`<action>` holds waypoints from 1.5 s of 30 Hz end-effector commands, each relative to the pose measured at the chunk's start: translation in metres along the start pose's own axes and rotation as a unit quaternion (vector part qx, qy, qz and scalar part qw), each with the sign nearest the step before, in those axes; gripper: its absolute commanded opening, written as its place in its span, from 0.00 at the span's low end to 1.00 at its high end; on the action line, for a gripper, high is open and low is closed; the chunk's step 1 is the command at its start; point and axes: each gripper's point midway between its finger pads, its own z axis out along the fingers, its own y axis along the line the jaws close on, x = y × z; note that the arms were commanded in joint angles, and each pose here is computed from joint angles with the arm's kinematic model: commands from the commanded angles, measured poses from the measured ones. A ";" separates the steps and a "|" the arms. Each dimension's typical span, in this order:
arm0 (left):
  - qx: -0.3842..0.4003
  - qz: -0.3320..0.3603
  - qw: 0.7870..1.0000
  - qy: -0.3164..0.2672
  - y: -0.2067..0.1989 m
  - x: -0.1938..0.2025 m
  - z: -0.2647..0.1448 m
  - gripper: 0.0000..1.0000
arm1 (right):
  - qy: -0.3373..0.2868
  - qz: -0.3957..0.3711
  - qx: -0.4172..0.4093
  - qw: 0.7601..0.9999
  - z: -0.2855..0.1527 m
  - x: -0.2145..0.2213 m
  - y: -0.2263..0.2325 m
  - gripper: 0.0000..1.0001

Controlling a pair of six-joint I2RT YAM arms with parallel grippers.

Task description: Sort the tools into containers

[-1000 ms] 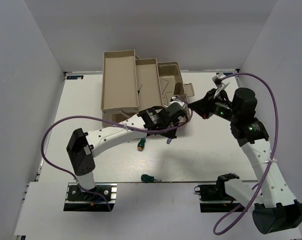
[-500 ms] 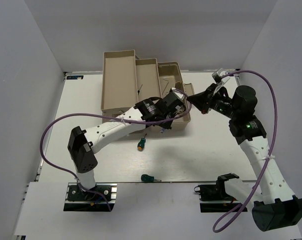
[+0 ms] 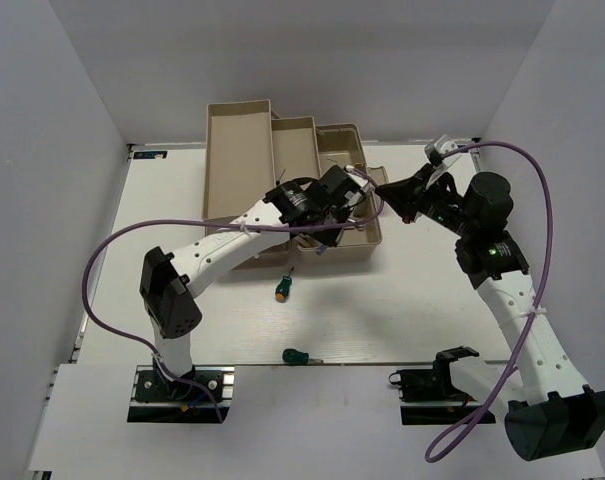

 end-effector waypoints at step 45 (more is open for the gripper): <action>-0.113 -0.241 0.951 -0.159 0.139 -0.099 -0.005 0.44 | 0.209 0.120 0.077 0.968 -0.039 0.129 -0.029 0.70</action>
